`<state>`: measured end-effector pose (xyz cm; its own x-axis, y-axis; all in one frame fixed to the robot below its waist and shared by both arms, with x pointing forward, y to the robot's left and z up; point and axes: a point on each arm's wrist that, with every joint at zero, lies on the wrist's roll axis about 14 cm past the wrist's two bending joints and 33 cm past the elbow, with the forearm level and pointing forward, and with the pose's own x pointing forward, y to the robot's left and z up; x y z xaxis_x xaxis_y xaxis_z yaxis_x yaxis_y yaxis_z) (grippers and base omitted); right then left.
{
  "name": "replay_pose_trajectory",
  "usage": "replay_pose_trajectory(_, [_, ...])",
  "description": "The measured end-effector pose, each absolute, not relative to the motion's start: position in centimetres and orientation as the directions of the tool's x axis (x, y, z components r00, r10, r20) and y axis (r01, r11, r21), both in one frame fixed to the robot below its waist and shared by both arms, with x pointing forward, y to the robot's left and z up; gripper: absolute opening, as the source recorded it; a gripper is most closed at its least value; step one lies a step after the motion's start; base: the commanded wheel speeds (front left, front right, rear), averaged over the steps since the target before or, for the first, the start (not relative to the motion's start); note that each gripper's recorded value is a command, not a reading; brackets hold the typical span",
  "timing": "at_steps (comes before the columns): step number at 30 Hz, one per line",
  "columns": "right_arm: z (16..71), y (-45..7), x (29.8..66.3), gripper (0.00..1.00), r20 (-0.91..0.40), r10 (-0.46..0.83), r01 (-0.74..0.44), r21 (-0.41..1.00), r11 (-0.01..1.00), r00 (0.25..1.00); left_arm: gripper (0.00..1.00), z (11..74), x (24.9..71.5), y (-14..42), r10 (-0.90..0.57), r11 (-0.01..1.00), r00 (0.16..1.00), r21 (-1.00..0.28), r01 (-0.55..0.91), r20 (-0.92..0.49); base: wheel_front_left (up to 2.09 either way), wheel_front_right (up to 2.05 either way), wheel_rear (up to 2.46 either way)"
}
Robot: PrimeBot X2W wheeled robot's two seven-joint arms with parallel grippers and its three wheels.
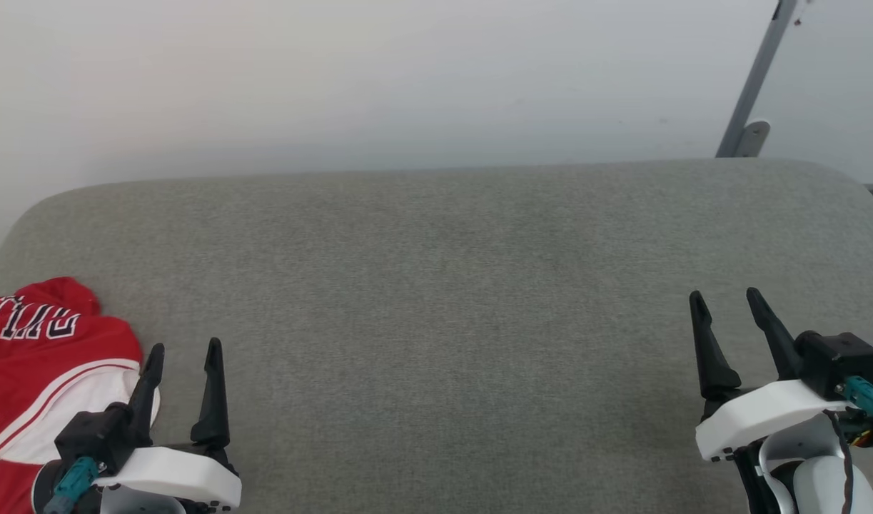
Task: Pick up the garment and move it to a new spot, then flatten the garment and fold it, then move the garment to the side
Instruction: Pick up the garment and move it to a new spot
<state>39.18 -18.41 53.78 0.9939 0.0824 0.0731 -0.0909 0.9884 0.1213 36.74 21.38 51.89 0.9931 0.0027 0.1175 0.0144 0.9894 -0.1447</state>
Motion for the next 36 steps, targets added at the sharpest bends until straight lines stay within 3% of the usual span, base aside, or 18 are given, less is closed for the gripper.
replay_pose_trajectory(15, [53.6,-10.6,40.8,1.00,0.061,0.300,-0.305,0.116,0.945,0.952,1.00,51.2,32.6,28.3,0.240,0.961,0.967,-0.163,-0.224,0.084,0.00,0.00,0.00])
replay_pose_trajectory(27, [54.2,-0.8,41.4,1.00,0.072,0.535,-0.539,0.120,0.833,0.842,1.00,50.6,25.0,34.3,0.483,0.866,0.873,-0.179,-0.466,0.066,0.00,0.00,0.00])
replay_pose_trajectory(36, [54.0,4.3,41.1,1.00,0.063,0.642,-0.645,0.120,0.755,0.764,1.00,50.1,20.7,36.5,0.594,0.793,0.803,-0.202,-0.575,0.048,0.00,0.00,0.00])
